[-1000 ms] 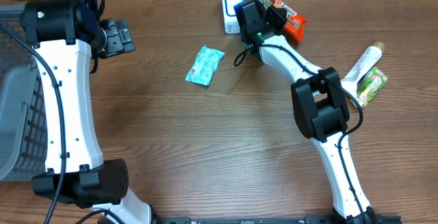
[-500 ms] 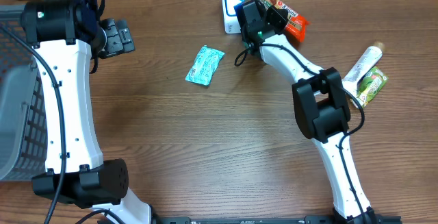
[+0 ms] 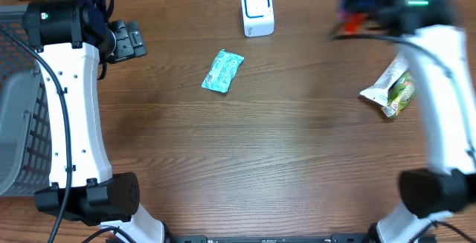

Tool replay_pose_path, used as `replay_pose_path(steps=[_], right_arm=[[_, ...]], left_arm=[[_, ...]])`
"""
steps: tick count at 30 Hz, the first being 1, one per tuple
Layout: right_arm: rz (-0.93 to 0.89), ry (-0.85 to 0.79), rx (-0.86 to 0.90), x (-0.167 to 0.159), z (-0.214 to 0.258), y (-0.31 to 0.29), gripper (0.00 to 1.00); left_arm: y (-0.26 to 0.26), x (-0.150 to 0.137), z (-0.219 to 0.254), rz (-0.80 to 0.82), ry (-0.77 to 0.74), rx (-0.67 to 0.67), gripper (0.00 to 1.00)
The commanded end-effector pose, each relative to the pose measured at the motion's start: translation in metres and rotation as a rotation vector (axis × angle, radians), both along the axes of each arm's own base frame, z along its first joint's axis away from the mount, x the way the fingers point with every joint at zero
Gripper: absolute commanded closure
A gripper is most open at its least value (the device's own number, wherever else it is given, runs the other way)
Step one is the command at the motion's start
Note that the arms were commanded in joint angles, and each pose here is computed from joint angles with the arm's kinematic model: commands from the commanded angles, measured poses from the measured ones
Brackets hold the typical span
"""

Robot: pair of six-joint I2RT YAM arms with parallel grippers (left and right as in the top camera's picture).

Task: Scan the item barcode
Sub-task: 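Carry the spaghetti right and lay it beside the tube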

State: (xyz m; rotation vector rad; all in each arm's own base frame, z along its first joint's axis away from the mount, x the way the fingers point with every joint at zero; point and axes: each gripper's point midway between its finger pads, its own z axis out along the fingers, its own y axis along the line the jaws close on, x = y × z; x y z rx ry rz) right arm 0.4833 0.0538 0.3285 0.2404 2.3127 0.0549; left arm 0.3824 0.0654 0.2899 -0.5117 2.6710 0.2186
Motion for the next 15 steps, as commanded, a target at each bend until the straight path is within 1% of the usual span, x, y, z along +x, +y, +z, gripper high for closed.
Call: replay_pose_path(steps=[1, 4, 7, 10, 13, 15], right_arm=[[-0.228, 0.220, 0.430, -0.004, -0.061, -0.020, 0.96], [-0.287, 0.343, 0.473, -0.006, -0.112, -0.038, 0.96], [-0.351, 0.423, 0.508, -0.008, -0.162, -0.050, 0.96], [-0.371, 0.467, 0.514, -0.009, -0.206, -0.056, 0.96], [-0.392, 0.483, 0.508, -0.013, -0.238, -0.063, 0.96], [-0.421, 0.489, 0.491, -0.018, -0.251, -0.073, 0.96]], left_arm=[[0.002, -0.001, 0.006, 0.011, -0.017, 0.008, 0.00], [0.002, -0.001, 0.006, 0.011, -0.018, 0.008, 0.00], [0.002, -0.001, 0.006, 0.011, -0.018, 0.008, 0.00], [0.002, -0.001, 0.006, 0.011, -0.017, 0.008, 0.00], [0.002, -0.001, 0.006, 0.011, -0.018, 0.008, 0.00], [0.002, -0.001, 0.006, 0.011, -0.017, 0.008, 0.00]])
